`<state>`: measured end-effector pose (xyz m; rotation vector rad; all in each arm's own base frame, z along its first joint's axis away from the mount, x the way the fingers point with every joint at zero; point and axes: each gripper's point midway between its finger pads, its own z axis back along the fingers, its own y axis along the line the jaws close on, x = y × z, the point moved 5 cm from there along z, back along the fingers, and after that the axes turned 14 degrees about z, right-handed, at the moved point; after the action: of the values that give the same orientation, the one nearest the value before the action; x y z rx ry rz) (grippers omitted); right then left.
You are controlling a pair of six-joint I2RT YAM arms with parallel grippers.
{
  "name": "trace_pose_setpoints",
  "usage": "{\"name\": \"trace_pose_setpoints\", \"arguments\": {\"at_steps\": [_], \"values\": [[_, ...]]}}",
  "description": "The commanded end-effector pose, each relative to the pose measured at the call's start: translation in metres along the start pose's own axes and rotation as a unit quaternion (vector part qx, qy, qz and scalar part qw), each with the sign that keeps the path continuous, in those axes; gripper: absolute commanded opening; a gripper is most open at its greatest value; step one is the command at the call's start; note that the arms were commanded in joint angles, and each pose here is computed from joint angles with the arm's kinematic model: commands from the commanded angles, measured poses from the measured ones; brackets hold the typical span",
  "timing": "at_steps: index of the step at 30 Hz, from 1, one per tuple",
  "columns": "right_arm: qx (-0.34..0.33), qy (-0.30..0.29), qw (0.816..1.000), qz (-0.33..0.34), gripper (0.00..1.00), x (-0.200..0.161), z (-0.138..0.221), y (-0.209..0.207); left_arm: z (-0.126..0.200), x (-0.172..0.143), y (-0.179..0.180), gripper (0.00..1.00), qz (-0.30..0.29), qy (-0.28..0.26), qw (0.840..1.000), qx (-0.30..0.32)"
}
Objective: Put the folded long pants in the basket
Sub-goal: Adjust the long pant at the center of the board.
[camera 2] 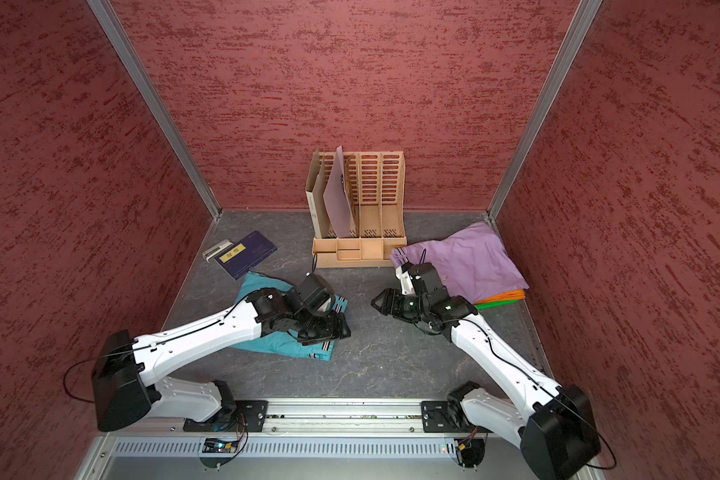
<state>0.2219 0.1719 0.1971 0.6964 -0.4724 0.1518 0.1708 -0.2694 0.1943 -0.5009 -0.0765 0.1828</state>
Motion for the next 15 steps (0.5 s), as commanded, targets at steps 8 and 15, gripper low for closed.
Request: {"name": "trace_pose_setpoints", "arguments": {"at_steps": [8, 15], "values": [[-0.120, 0.001, 0.993, 0.011, 0.67, 0.002, 0.006, -0.026, -0.044, 0.024, 0.047, 0.87, -0.061, -0.036, 0.977, 0.200], [-0.186, 0.009, 0.982, 0.005, 0.68, -0.001, 0.006, -0.056, -0.077, 0.050, 0.038, 0.87, -0.071, -0.058, 0.974, 0.209]]}}
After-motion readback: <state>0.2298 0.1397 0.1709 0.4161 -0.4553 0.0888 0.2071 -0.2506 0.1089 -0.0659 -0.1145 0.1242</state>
